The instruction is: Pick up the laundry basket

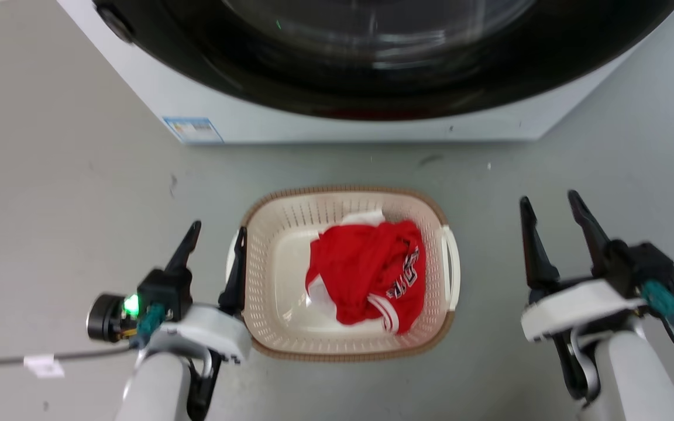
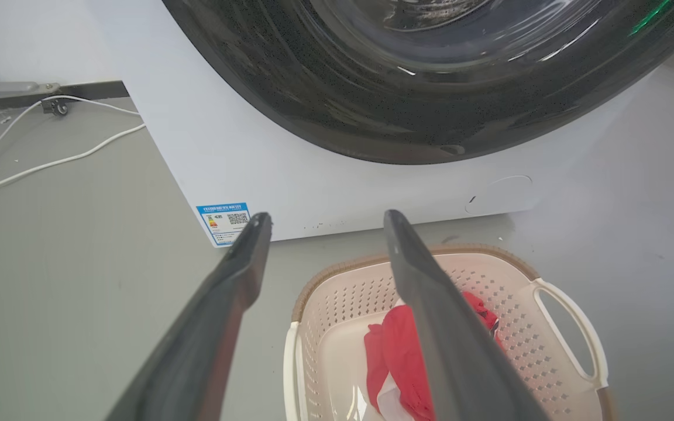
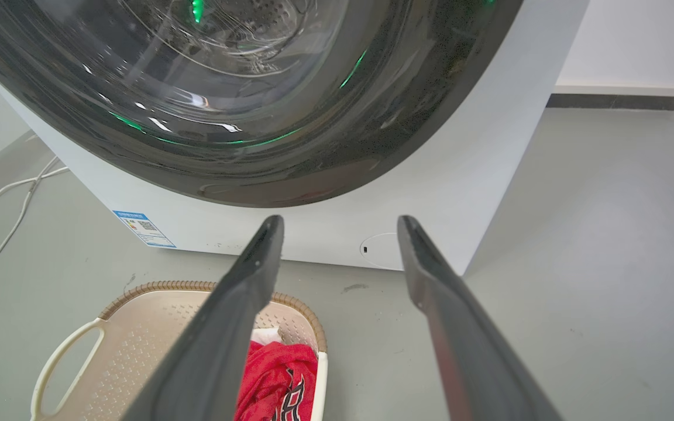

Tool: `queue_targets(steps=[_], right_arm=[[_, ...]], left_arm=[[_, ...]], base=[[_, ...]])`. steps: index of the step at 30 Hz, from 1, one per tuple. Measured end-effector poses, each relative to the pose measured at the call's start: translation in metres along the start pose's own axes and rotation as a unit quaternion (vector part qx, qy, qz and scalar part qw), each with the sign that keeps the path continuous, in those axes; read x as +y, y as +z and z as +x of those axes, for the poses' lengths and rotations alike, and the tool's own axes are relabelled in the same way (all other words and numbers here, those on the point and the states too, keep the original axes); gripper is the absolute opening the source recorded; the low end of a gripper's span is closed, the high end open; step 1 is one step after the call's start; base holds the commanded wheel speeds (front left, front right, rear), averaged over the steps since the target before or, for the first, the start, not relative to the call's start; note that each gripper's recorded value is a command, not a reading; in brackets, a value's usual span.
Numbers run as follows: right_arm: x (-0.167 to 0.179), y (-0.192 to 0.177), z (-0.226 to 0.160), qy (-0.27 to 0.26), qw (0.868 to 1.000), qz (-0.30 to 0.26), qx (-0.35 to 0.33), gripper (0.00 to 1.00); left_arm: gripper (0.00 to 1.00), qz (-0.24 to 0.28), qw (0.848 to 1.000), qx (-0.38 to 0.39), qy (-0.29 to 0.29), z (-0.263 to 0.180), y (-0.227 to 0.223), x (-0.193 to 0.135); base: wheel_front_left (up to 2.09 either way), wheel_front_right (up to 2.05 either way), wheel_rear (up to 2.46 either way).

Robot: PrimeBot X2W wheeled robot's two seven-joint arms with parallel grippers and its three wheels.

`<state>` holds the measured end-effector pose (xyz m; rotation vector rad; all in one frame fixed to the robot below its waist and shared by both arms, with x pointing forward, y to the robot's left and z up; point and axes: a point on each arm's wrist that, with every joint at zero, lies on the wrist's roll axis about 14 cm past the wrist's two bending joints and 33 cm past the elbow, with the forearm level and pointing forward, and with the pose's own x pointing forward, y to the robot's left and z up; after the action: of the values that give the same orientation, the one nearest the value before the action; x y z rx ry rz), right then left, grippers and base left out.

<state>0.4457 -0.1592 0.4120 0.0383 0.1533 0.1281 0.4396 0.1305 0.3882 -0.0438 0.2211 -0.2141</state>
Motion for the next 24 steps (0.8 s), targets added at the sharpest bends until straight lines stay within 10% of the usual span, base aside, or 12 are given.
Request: queue_targets(steps=[24], right_arm=[[0.021, -0.209, 0.044, 0.037, 0.939, 0.058, 0.338, 1.00]], left_arm=[[1.00, -0.006, 0.948, 0.316, -0.023, 0.047, -0.201, 0.034]], base=[[0.00, 0.00, 0.00]])
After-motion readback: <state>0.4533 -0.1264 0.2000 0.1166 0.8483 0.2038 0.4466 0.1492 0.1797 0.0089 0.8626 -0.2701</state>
